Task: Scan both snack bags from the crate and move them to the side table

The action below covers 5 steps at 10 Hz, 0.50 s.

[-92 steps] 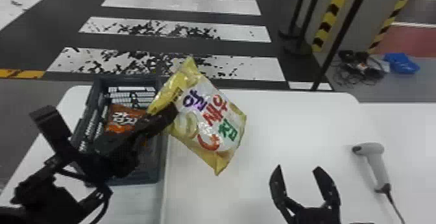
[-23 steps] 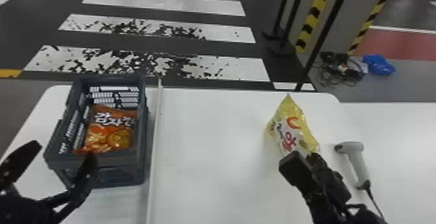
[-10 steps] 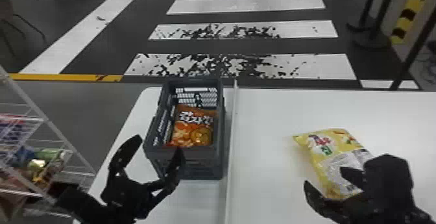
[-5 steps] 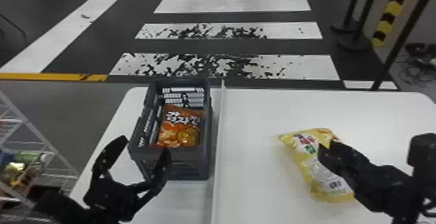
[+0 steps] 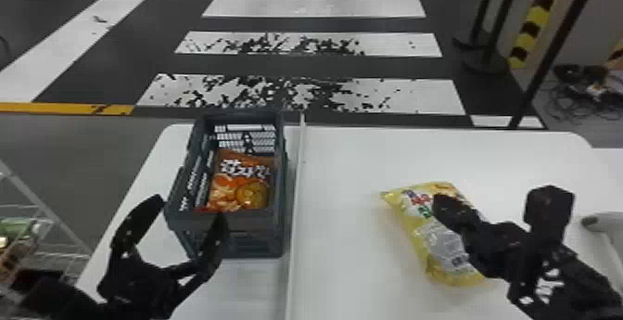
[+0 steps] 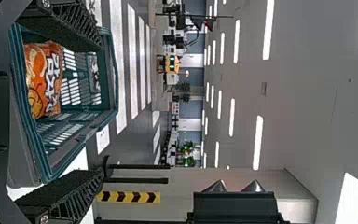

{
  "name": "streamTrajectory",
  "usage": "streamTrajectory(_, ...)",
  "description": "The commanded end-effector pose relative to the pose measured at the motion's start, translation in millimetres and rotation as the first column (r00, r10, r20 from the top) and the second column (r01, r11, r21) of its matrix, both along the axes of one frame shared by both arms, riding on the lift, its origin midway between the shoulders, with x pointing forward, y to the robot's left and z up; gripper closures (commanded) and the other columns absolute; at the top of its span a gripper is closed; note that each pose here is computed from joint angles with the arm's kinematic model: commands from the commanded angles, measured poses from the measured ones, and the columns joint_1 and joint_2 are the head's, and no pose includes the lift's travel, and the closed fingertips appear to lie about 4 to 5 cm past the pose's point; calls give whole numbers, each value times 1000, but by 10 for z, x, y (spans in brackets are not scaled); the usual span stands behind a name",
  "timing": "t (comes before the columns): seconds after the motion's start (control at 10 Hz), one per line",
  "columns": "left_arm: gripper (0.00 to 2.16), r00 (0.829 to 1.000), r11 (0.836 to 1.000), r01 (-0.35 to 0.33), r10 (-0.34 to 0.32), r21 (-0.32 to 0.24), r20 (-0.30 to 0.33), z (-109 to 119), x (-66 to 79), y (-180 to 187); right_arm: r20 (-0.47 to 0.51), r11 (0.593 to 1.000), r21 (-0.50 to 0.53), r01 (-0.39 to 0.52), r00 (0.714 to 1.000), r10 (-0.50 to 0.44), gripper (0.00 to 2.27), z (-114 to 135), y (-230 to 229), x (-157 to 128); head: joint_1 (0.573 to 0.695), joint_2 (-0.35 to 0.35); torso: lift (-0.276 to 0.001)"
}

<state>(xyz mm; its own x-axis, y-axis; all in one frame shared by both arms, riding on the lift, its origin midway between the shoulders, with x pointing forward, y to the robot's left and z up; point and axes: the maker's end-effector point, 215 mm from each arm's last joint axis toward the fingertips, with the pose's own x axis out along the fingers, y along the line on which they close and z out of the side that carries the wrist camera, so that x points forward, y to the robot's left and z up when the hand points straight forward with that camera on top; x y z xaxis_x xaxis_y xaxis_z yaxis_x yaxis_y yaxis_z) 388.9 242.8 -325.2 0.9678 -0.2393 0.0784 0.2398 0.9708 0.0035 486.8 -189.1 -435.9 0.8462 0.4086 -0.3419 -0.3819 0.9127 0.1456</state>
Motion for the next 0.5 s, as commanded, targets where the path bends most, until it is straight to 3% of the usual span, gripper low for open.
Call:
streamTrajectory(0.0,63,1000,1000,-1,1,-1,-2,-5,0,0,-30,1000,-10,-2,1000,2,1980,-200,-4,117,695,69,-99)
streamTrajectory(0.4,63,1000,1000,-5,5,0,-2,-9,2,17,-87,999,-43,-2,996,-2,1980,-587,-141,393,695,60,-99)
